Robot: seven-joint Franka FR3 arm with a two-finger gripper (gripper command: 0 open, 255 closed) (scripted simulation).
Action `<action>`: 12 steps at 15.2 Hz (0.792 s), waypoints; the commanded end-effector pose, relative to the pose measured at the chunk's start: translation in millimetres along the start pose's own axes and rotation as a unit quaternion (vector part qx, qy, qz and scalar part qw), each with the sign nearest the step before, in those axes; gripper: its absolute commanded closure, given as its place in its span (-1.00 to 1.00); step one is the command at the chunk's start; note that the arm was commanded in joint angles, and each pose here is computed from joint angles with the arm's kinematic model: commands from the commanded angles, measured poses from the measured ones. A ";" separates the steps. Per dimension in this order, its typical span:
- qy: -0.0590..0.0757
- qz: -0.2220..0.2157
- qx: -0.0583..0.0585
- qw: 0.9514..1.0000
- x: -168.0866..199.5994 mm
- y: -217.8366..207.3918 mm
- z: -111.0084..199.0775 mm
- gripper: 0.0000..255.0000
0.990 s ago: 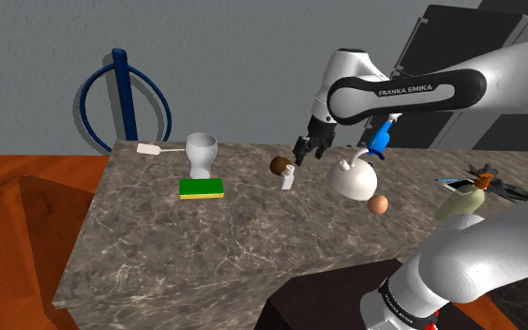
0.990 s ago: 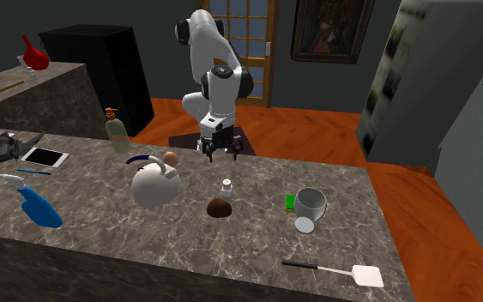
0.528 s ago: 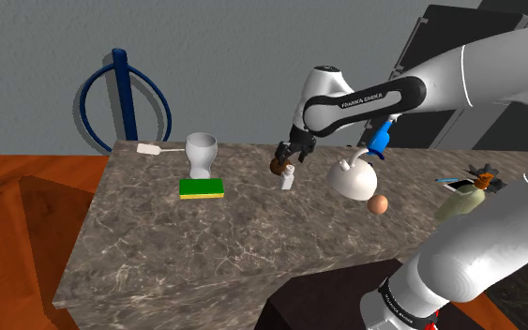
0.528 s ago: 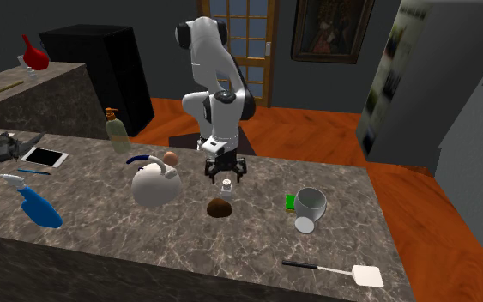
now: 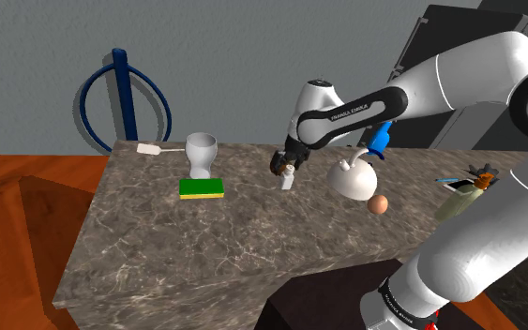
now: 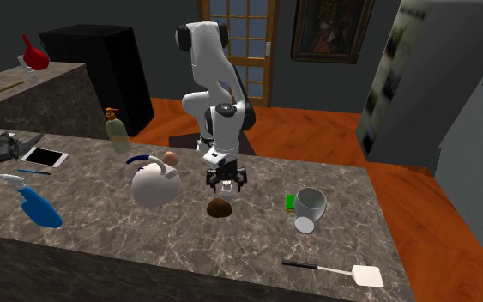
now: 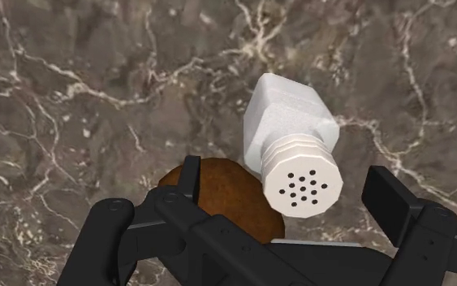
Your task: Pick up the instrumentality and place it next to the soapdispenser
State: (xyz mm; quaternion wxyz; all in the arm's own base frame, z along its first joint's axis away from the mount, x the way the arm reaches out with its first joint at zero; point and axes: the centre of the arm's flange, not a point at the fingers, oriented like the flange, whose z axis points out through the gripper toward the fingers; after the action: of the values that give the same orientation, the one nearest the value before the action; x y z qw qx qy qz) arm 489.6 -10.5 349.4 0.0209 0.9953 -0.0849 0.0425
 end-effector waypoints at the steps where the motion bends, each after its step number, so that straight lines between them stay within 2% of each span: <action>1: 0.000 0.000 0.000 1.000 0.5 0.2 2.0 -1.00; 6: 0.000 0.000 0.000 1.000 0.5 0.2 2.0 -1.00; 7: 0.000 0.000 0.000 1.000 0.5 0.2 2.0 1.00; 12: 0.000 0.000 0.000 1.000 0.4 0.2 2.0 1.00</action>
State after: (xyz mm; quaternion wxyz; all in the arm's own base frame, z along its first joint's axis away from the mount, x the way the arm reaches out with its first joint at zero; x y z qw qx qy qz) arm 490.3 -10.9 347.6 0.0209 0.9952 -0.0851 0.0431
